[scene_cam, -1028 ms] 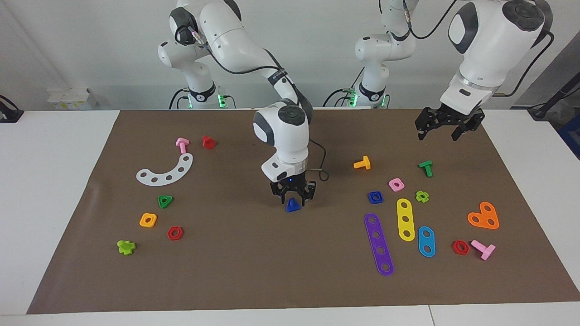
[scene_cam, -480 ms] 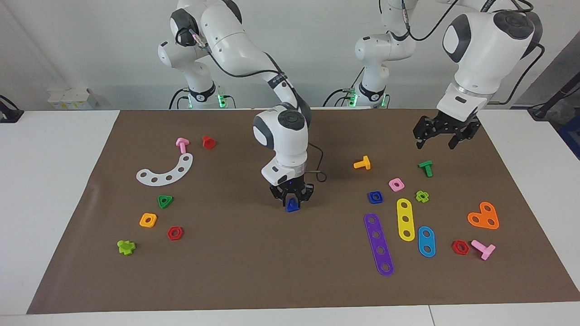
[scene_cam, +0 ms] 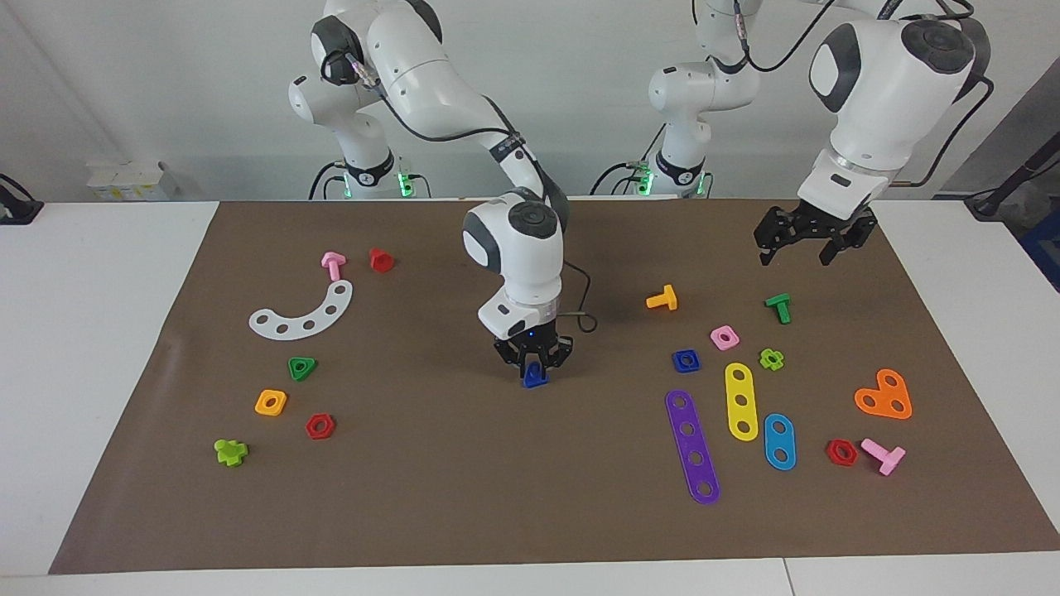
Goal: Unscrew and place screws in storage area
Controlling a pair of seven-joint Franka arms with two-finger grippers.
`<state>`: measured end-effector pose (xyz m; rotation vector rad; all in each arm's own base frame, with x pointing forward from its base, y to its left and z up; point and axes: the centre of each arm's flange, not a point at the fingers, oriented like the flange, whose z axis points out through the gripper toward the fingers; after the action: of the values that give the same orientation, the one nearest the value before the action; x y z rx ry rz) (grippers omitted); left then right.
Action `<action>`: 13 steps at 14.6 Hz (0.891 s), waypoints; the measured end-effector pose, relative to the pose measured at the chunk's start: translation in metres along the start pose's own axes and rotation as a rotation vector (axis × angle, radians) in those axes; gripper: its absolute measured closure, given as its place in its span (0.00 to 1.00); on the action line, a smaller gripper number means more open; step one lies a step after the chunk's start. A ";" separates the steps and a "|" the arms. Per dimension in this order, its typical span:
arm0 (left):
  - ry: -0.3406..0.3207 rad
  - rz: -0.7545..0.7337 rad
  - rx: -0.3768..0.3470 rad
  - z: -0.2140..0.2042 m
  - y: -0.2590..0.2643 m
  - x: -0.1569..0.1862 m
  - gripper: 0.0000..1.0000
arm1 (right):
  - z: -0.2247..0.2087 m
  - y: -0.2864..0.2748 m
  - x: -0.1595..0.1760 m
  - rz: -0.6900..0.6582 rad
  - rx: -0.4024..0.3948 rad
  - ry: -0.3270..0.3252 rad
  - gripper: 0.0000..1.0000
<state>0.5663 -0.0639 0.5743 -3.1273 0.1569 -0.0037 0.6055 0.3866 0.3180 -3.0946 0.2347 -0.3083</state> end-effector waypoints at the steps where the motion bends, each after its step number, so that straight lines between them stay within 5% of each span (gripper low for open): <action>1: -0.008 0.000 0.000 0.000 0.000 -0.001 0.00 | 0.000 0.000 0.000 0.000 0.000 0.000 0.61; 13: -0.044 -0.010 -0.004 -0.042 -0.007 -0.004 0.00 | 0.000 -0.002 -0.002 -0.025 0.002 -0.002 0.65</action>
<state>0.5629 -0.0573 0.6168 -3.1290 0.1408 0.0658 0.6037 0.3893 0.3177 -3.0980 0.1949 -0.3061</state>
